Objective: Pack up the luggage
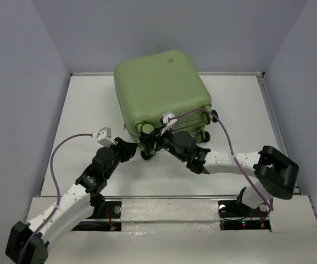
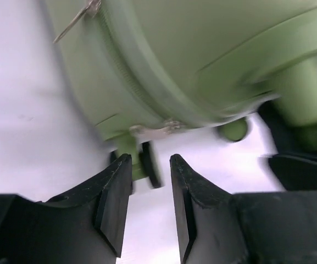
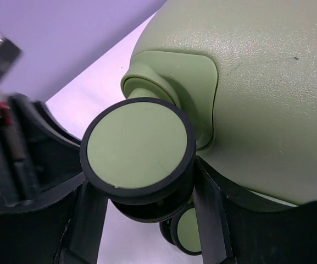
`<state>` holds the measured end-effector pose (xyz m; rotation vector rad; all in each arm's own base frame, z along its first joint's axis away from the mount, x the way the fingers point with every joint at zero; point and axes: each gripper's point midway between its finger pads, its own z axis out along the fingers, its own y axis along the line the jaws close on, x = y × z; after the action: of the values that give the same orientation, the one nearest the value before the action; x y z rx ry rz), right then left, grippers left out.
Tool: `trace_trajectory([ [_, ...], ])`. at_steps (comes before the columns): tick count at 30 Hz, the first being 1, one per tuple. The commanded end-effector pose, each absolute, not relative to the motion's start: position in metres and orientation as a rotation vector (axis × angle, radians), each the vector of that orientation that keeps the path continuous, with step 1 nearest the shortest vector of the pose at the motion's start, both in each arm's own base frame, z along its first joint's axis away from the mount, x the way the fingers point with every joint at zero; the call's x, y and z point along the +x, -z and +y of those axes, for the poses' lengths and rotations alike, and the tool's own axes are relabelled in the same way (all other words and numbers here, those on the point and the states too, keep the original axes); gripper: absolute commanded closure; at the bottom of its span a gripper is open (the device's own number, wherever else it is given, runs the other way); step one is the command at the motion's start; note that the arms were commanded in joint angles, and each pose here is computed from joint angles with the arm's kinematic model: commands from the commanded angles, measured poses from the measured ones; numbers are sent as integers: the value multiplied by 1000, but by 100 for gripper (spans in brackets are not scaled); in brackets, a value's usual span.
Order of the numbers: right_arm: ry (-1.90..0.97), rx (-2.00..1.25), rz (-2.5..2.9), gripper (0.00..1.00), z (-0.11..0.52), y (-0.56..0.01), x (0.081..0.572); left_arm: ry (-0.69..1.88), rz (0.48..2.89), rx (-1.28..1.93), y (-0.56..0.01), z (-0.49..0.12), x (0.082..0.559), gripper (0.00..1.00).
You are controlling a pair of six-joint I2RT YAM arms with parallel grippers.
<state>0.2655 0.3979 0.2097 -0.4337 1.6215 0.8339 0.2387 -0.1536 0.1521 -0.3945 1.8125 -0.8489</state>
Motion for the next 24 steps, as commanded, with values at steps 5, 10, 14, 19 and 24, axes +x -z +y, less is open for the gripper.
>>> trace_trajectory([
  [5,-859,-305,1468,93,387,-282,284,727,1726,-268,-169,-168,265,51],
  [10,-881,-315,1475,93,391,-279,282,706,1726,-210,-175,-185,271,49],
  [14,-897,-319,1474,93,393,-278,280,641,1743,-219,-168,-186,278,49],
  [19,-917,-327,1473,93,394,-277,276,560,1710,-252,-178,-176,288,50],
  [24,-941,-333,1475,93,393,-273,272,488,1700,-271,-182,-171,298,67],
])
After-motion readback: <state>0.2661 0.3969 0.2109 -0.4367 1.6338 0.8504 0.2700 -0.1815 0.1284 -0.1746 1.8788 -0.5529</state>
